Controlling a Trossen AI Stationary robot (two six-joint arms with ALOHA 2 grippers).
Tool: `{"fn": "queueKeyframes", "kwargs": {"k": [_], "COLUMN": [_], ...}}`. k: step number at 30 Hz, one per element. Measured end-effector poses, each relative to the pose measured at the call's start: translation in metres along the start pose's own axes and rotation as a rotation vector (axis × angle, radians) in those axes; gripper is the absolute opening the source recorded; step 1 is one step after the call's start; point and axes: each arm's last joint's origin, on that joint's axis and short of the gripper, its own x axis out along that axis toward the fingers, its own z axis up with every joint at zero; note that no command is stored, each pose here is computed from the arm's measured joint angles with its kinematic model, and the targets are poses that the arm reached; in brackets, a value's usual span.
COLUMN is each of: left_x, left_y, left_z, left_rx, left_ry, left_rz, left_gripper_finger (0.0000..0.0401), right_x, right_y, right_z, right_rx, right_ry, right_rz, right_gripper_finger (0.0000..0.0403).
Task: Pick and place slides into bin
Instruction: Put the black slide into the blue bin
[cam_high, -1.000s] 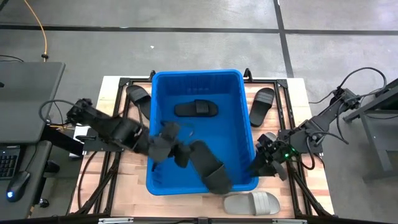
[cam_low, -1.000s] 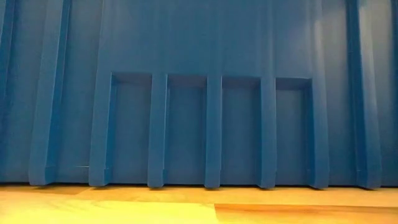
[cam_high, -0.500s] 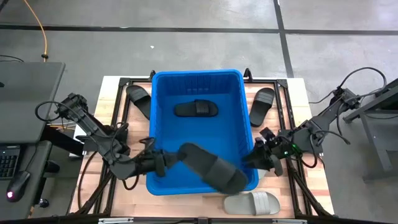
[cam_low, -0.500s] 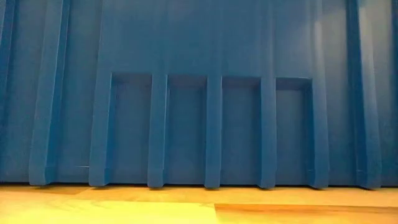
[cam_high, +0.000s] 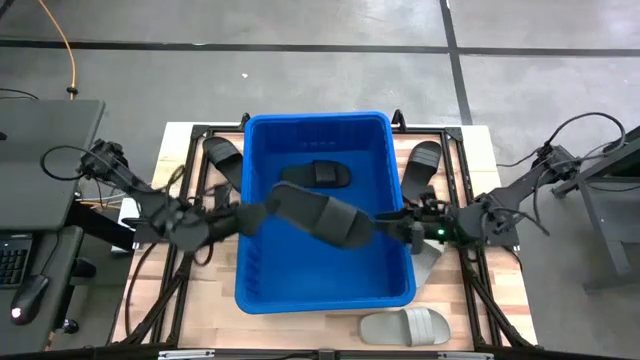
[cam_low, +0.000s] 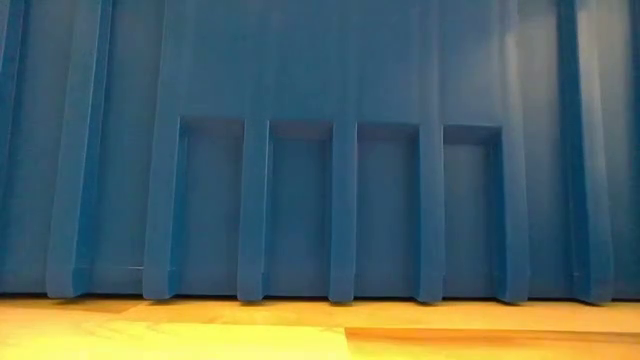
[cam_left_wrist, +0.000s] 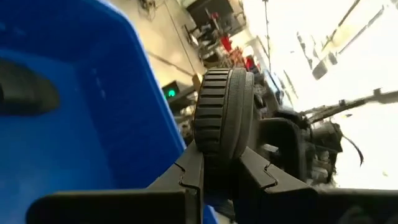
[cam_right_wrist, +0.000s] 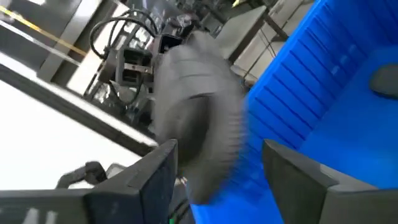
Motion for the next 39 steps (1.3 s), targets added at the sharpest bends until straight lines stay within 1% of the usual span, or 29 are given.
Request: {"fn": "queueKeyframes", "kwargs": {"k": [3, 7, 10, 12, 14, 15, 17, 19, 20, 21, 23, 26, 29, 31, 33, 35, 37, 39], "left_x": [0.005, 0.009, 0.016, 0.021, 0.026, 0.028, 0.032, 0.034, 0.034, 0.035, 0.037, 0.034, 0.028, 0.024, 0.016, 0.009, 0.004, -0.003], "left_y": [0.001, 0.001, 0.003, 0.004, 0.005, 0.006, 0.007, 0.008, 0.008, 0.009, 0.011, 0.014, 0.019, 0.021, 0.029, 0.032, 0.042, 0.047], "left_z": [0.013, 0.031, 0.042, 0.046, 0.049, 0.050, 0.050, 0.051, 0.052, 0.053, 0.054, 0.056, 0.059, 0.062, 0.070, 0.084, 0.091, 0.100], "left_rx": [0.024, 0.067, 0.088, 0.090, 0.087, 0.088, 0.091, 0.098, 0.099, 0.101, 0.111, 0.128, 0.135, 0.138, 0.192, 0.198, 0.222, 0.211], "left_ry": [-0.028, -0.018, 0.001, 0.007, 0.023, 0.033, 0.045, 0.052, 0.053, 0.053, 0.061, 0.083, 0.141, 0.175, 0.172, 0.159, 0.166, 0.167], "left_rz": [0.004, -0.010, -0.021, -0.022, -0.026, -0.028, -0.027, -0.027, -0.026, -0.023, -0.013, 0.008, 0.024, 0.033, 0.078, 0.089, 0.152, 0.166], "left_gripper_finger": [0.0034, 0.0034, 0.0034, 0.0034, 0.0034, 0.0034, 0.0034, 0.0035, 0.0038, 0.0042, 0.0049, 0.0052, 0.0059, 0.0071, 0.0089, 0.0107, 0.0122, 0.0135], "right_x": [0.012, 0.024, 0.032, 0.037, 0.042, 0.044, 0.048, 0.051, 0.052, 0.053, 0.055, 0.054, 0.050, 0.049, 0.045, 0.043, 0.045, 0.049], "right_y": [-0.001, -0.004, -0.007, -0.010, -0.013, -0.015, -0.019, -0.022, -0.023, -0.024, -0.027, -0.030, -0.034, -0.036, -0.041, -0.040, -0.045, -0.051], "right_z": [-0.001, 0.001, 0.004, 0.007, 0.011, 0.013, 0.016, 0.020, 0.021, 0.023, 0.027, 0.033, 0.040, 0.045, 0.051, 0.061, 0.064, 0.065], "right_rx": [0.017, 0.017, 0.022, 0.029, 0.062, 0.073, 0.095, 0.106, 0.106, 0.108, 0.129, 0.130, 0.149, 0.149, 0.155, 0.184, 0.180, 0.184], "right_ry": [-0.032, -0.068, -0.088, -0.090, -0.083, -0.077, -0.055, -0.046, -0.046, -0.049, -0.046, -0.028, -0.001, 0.010, -0.010, -0.053, -0.049, -0.003], "right_rz": [-0.005, -0.011, -0.017, -0.020, -0.018, -0.016, -0.009, -0.006, -0.007, -0.009, -0.013, -0.012, -0.009, -0.007, -0.043, -0.026, -0.053, -0.051], "right_gripper_finger": [0.0243, 0.0264, 0.0269, 0.0266, 0.0246, 0.0226, 0.0162, 0.0071, 0.0039, 0.0026, 0.0025, 0.0016, 0.0016, 0.0015, 0.0015, 0.0015, 0.0015, 0.0015]}}
